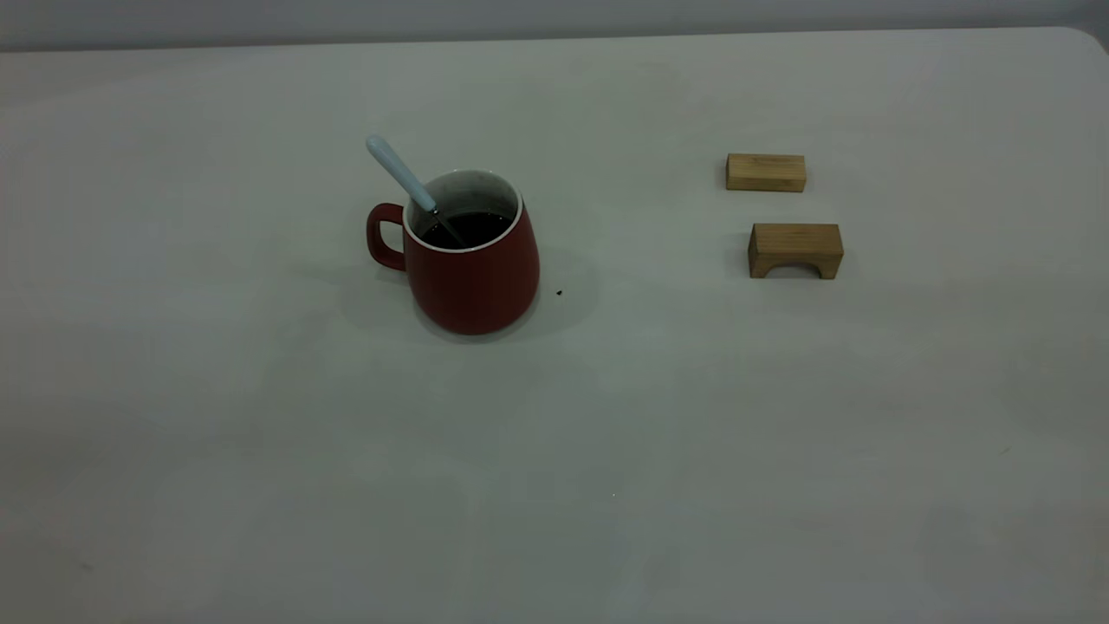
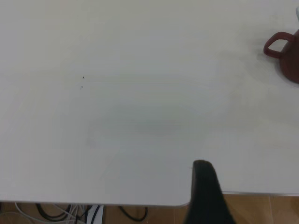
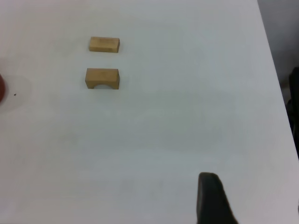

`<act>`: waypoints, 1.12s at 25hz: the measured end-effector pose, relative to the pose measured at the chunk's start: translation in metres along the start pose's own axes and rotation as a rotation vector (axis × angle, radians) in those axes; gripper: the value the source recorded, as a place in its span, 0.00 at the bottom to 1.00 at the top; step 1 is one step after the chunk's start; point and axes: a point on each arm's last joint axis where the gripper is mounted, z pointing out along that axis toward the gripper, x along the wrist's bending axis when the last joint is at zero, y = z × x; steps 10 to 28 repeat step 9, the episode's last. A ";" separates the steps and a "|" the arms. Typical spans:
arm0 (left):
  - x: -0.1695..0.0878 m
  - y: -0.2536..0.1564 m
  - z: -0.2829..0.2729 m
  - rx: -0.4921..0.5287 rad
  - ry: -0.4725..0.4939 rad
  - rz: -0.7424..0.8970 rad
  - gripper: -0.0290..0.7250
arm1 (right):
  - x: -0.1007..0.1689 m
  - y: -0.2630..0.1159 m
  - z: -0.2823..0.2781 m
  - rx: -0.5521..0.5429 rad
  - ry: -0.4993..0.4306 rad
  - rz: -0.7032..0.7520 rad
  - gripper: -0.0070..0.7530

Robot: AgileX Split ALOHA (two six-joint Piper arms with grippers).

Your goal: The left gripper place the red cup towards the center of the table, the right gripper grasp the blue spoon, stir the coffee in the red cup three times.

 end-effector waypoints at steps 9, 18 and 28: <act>0.000 0.000 0.000 0.000 0.000 0.000 0.78 | 0.000 0.000 0.000 0.000 0.005 0.002 0.63; 0.000 0.000 0.000 0.000 0.000 0.000 0.78 | 0.000 0.000 0.000 0.000 0.005 0.002 0.63; 0.000 0.000 0.000 0.000 0.000 0.000 0.78 | 0.000 0.000 0.000 0.000 0.005 0.002 0.63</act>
